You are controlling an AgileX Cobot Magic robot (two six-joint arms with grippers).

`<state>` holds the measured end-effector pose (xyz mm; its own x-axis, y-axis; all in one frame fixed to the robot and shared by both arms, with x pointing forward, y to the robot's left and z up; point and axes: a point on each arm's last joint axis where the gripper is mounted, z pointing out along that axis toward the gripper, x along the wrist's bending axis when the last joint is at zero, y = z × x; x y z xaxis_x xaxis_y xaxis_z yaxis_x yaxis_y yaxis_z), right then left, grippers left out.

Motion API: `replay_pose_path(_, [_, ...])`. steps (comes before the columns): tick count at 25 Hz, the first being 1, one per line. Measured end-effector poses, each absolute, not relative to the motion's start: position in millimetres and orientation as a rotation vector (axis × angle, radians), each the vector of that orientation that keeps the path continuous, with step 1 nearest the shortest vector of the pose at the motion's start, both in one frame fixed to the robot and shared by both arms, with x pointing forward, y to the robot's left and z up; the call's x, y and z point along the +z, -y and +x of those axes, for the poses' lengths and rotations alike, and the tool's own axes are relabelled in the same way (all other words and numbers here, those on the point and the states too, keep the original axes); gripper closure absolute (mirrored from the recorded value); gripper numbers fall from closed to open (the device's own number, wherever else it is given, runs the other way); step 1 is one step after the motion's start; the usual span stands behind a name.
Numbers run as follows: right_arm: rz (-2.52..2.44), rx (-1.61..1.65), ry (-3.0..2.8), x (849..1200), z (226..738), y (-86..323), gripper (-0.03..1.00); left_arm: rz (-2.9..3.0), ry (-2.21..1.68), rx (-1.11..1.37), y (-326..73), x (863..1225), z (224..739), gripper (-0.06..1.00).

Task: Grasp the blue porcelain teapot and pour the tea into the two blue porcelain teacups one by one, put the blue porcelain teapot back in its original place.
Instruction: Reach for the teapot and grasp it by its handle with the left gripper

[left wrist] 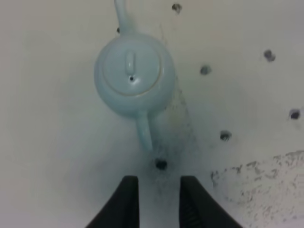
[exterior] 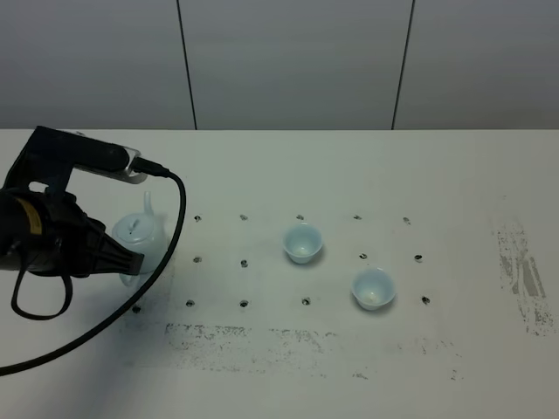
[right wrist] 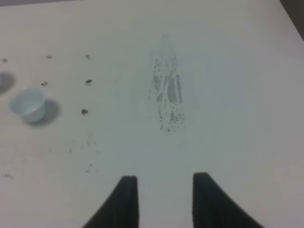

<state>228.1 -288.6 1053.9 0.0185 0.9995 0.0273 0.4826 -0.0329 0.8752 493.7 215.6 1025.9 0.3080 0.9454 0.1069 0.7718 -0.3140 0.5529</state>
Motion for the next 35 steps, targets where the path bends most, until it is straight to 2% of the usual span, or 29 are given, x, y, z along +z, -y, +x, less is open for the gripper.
replay_pose_path(4, [1.598, 0.941, -1.547, 1054, 228, 289, 0.68, 2.033, -1.634, 0.606, -233, 1025, 501, 0.64])
replay_pose_path(9, [1.599, 0.955, -1.551, 1054, 228, 288, 0.68, 1.947, -1.837, 0.507, -253, 1027, 504, 0.50])
replay_pose_path(13, [1.603, 0.993, -1.559, 1055, 228, 285, 0.68, 1.964, -1.881, 0.417, -251, 1033, 509, 0.43])
replay_pose_path(19, [1.604, 1.014, -1.564, 1055, 228, 283, 0.68, 2.065, -1.864, 0.263, -240, 1037, 529, 0.42])
replay_pose_path(24, [1.604, 1.014, -1.563, 1055, 228, 283, 0.68, 2.158, -1.878, 0.153, -235, 1015, 544, 0.42])
replay_pose_path(35, [1.603, 1.012, -1.562, 1055, 228, 284, 0.68, 2.202, -1.930, 0.101, -231, 970, 573, 0.42])
